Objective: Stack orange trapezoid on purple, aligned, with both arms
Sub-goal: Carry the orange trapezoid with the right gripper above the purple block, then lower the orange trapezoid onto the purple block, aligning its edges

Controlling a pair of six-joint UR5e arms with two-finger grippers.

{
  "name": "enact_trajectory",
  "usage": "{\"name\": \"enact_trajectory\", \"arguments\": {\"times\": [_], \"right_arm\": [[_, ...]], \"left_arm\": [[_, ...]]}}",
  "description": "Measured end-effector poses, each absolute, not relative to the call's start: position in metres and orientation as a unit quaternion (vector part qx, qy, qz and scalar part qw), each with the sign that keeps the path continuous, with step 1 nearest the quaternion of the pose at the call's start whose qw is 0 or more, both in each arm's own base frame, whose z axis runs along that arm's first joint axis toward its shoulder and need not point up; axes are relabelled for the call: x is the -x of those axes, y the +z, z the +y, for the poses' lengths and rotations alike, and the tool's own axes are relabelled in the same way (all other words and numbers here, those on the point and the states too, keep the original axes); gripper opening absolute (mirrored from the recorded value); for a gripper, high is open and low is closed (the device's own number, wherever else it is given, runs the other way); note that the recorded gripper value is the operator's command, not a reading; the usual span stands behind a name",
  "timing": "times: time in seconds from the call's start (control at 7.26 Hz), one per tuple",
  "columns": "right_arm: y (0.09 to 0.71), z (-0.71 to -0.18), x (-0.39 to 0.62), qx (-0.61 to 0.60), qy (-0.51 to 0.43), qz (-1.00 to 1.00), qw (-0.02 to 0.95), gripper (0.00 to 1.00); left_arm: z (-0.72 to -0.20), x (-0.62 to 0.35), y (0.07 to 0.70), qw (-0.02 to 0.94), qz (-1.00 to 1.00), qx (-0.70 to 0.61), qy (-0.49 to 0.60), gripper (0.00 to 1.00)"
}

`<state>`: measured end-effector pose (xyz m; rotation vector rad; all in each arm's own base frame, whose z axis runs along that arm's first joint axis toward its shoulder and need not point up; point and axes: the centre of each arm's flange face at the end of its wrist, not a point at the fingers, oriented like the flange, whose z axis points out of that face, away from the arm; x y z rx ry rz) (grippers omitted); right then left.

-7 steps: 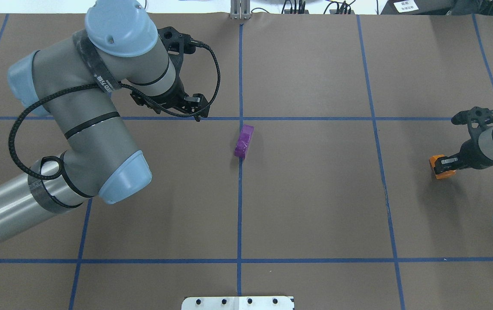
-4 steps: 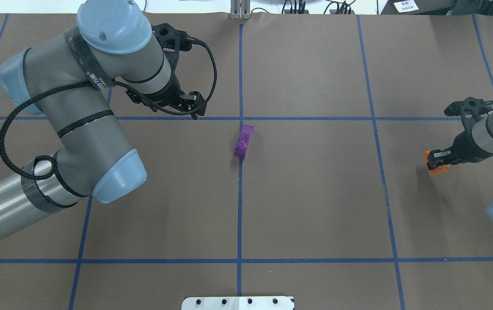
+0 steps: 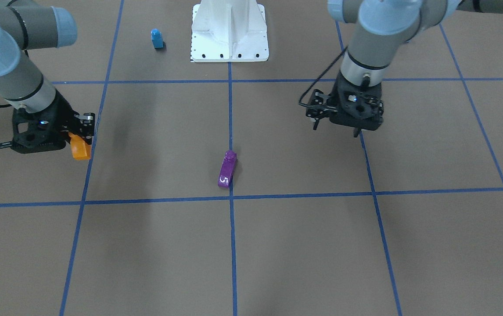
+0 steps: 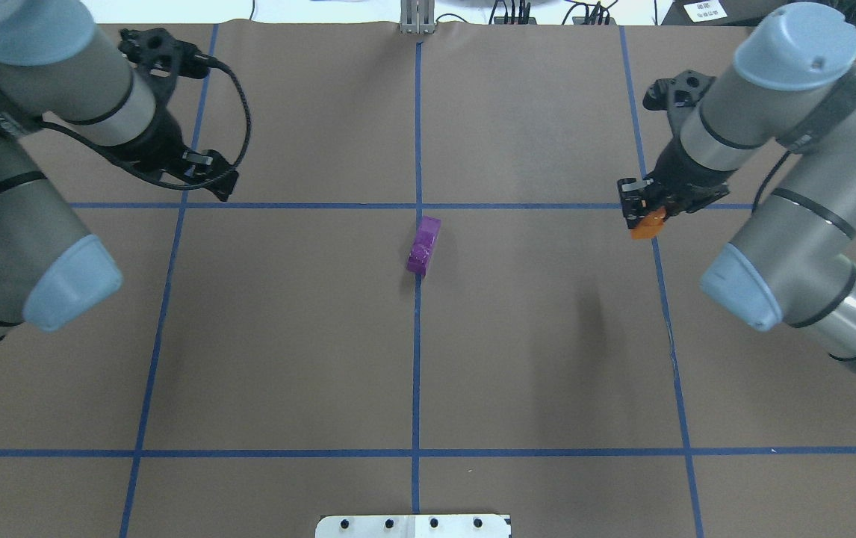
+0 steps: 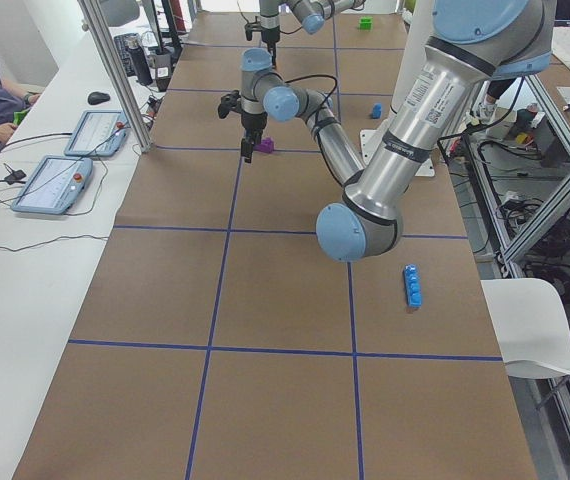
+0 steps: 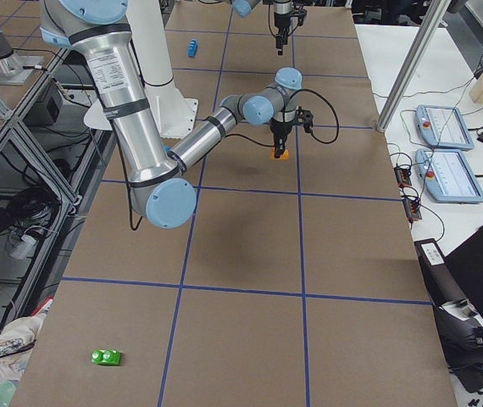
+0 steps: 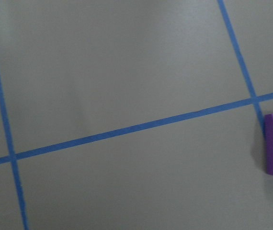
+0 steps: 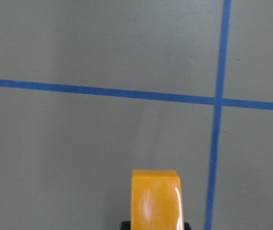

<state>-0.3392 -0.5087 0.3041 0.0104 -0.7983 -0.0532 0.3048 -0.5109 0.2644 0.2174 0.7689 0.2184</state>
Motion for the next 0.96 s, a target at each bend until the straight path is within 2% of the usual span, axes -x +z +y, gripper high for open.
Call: {"name": "enact_trajectory", "arguments": {"times": [0.55, 0.96], "right_arm": [[0.17, -0.514, 0.505, 0.049, 0.078, -0.402, 0.911, 0.0], [0.153, -0.516, 0.568, 0.056, 0.139, -0.406, 0.901, 0.0]], "left_arm": [[-0.509, -0.151, 0.387, 0.926, 0.337, -0.099, 0.14, 1.0], [-0.505, -0.125, 0.412, 0.928, 0.33, -0.094, 0.146, 1.0]]}}
